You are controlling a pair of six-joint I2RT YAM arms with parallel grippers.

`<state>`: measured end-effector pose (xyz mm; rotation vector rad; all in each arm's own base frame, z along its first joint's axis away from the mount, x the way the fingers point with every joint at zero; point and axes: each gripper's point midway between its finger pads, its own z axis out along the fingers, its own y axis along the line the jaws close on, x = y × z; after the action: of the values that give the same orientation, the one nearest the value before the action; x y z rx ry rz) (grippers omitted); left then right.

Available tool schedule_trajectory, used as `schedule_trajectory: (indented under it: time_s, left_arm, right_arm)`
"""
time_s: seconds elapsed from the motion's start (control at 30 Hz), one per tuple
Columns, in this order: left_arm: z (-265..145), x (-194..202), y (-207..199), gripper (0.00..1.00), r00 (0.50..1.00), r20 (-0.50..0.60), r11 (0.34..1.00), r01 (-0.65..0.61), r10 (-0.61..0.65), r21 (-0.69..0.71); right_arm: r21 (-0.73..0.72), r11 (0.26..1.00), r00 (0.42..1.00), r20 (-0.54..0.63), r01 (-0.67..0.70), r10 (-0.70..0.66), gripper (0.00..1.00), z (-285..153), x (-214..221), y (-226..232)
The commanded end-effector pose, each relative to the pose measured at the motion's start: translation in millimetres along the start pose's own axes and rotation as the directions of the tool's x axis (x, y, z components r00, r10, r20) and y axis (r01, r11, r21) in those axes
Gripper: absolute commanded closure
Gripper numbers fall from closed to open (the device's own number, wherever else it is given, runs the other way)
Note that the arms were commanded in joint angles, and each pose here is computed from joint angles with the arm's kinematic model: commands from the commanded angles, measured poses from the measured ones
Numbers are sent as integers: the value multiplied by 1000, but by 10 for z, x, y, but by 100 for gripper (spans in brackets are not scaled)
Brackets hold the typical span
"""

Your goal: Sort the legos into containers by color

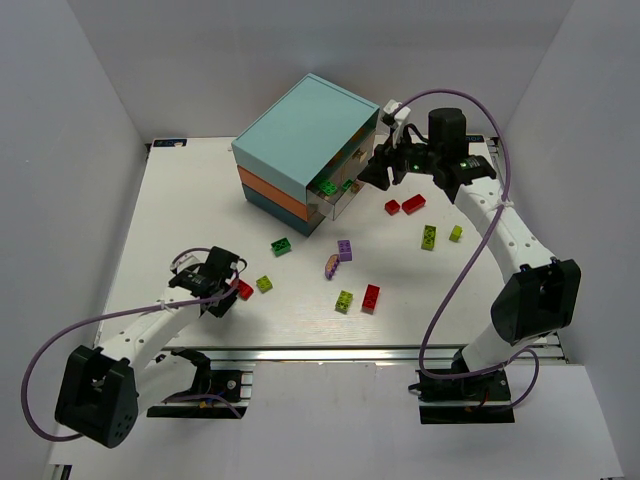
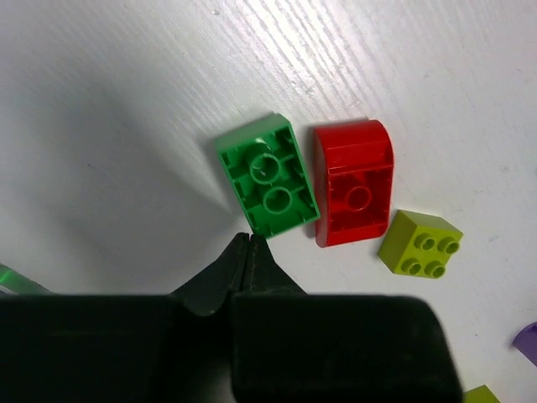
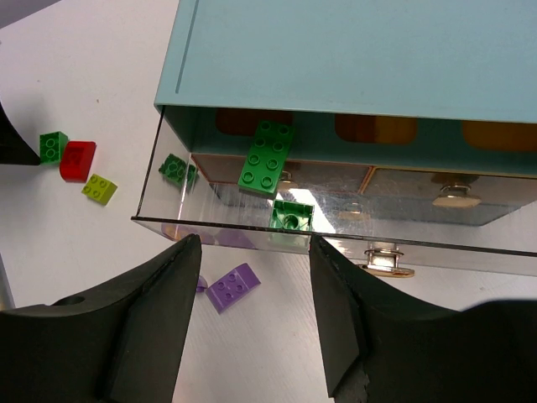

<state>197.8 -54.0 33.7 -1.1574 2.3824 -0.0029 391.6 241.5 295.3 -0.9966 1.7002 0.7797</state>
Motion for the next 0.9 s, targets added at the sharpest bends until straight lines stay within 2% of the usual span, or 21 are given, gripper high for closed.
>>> schedule_trajectory:
  time_s: [0.0,0.03,0.07,0.1,0.13,0.27,0.3,0.43,0.87]
  left_arm:
    - [-164,-160,-145,93,999,37,998,3,-5,55]
    - [-207,-189,-163,90,999,42,998,-6,3,62]
    - [-242,-216,-163,82,999,52,997,-5,1,72]
    - [-256,-252,-142,54,998,70,998,4,-8,65]
    - [-268,-268,-106,44,997,79,998,6,-11,55]
    - [-268,-297,-62,41,995,99,999,12,-16,44]
    - [-253,-282,-57,32,995,92,999,20,-23,35]
    - [-163,-236,-23,14,995,80,998,53,-54,20]
    - [116,-409,-204,19,978,58,980,199,-200,33]
  right_arm:
    - [-4,999,998,43,39,-39,40,-71,-128,27]
    - [-6,999,998,46,43,-43,40,-70,-135,29]
    - [-9,999,998,46,45,-45,40,-71,-139,41]
    - [-14,999,998,48,48,-48,40,-69,-148,54]
    - [-13,999,998,48,45,-44,40,-70,-138,42]
    - [-18,999,998,45,37,-37,40,-51,-112,31]
    - [-19,999,998,44,40,-39,40,-41,-114,37]
    - [-19,999,998,41,41,-40,40,-38,-102,32]
    - [-3,1000,999,23,31,-31,40,-91,-23,-7]
